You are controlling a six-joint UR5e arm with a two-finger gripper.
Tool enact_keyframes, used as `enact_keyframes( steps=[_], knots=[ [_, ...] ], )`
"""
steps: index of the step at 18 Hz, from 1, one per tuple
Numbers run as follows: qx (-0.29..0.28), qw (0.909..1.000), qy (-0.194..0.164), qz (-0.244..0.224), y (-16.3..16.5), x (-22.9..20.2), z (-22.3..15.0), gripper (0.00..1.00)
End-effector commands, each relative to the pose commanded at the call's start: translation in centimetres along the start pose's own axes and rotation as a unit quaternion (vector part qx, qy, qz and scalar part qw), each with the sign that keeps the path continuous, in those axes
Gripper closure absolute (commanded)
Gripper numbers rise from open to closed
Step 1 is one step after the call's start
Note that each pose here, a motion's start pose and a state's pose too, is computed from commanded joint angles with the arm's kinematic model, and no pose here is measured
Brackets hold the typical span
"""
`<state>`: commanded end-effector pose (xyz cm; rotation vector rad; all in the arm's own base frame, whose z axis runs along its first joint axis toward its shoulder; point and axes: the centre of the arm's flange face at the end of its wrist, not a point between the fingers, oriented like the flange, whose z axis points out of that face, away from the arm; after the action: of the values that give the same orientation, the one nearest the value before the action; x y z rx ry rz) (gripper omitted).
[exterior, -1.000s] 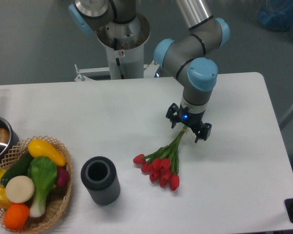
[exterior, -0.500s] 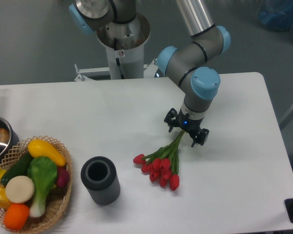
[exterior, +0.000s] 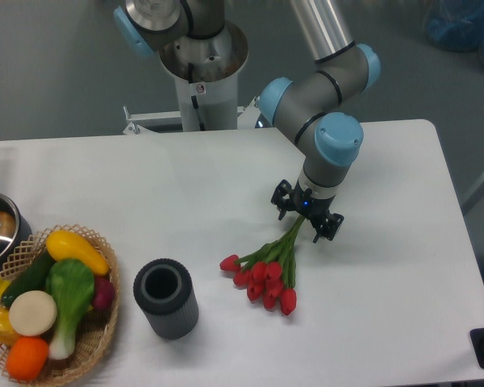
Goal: Pick up the flowers from the table
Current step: 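Close the gripper around the green tulip stems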
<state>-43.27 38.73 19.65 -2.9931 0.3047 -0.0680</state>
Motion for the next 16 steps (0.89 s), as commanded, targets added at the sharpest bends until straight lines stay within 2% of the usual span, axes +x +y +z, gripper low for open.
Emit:
enact_keyframes(
  steps=[4, 7, 9, 16],
  knots=[
    [0.0, 1.0, -0.001, -0.001, -0.01, 0.01, -0.08, 0.44],
    [0.0, 1.0, -0.001, -0.001, -0.01, 0.01, -0.08, 0.59],
    [0.0, 1.0, -0.001, 0.0, -0.03, -0.04, -0.14, 0.6],
    [0.001, 1.0, -0.004, 0.001, -0.14, -0.28, -0.43, 0.76]
  ],
)
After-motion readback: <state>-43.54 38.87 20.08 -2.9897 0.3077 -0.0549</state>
